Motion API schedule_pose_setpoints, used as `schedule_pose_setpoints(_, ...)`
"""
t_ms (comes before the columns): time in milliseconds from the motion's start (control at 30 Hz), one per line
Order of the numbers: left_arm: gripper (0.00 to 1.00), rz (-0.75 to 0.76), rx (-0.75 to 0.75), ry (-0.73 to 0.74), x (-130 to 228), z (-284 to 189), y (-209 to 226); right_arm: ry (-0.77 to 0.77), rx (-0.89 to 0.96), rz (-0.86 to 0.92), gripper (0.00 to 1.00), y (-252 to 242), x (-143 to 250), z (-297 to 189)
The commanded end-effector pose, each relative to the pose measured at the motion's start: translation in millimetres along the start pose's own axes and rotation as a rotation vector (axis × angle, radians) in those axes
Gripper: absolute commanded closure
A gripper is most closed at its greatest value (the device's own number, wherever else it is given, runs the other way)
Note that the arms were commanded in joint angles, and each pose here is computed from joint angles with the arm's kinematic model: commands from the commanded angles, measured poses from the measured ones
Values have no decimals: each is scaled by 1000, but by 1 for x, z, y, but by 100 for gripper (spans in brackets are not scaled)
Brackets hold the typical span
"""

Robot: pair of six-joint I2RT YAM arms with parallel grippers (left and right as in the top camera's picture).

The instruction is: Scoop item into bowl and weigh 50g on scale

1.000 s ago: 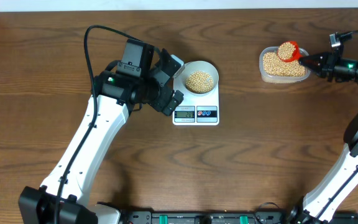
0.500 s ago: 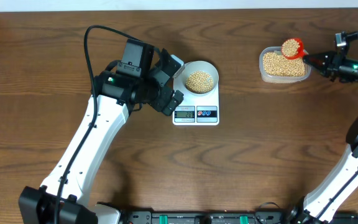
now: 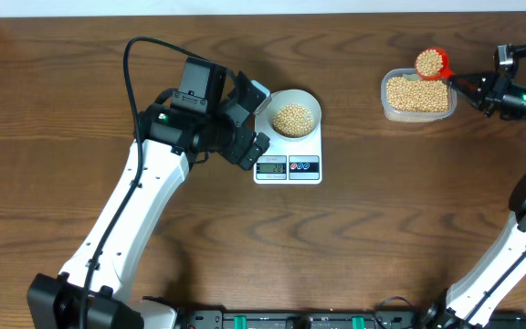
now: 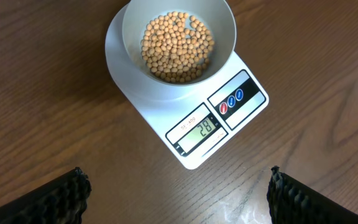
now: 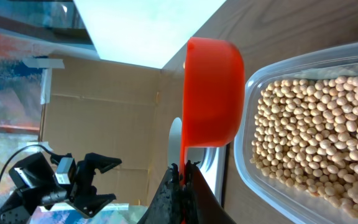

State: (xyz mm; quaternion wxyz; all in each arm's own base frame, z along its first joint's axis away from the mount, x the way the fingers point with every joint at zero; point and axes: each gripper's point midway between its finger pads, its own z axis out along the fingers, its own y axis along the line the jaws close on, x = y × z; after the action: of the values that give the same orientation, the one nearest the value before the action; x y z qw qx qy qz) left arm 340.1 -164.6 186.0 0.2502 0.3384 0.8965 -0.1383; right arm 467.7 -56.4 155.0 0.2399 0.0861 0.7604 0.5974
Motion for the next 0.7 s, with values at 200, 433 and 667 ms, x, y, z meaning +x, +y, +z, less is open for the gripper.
schedule_pose_setpoints(200, 7, -12, 19, 11, 3, 5, -2, 9, -76, -15, 99, 11, 2, 11)
schedule_pose_setpoints(433, 7, -12, 19, 11, 3, 5, -2, 60, -90, -11, 99, 18, 11, 33)
schedule_pose_setpoints(667, 7, -12, 19, 11, 3, 5, -2, 127, -109, -21, 99, 27, 25, 62)
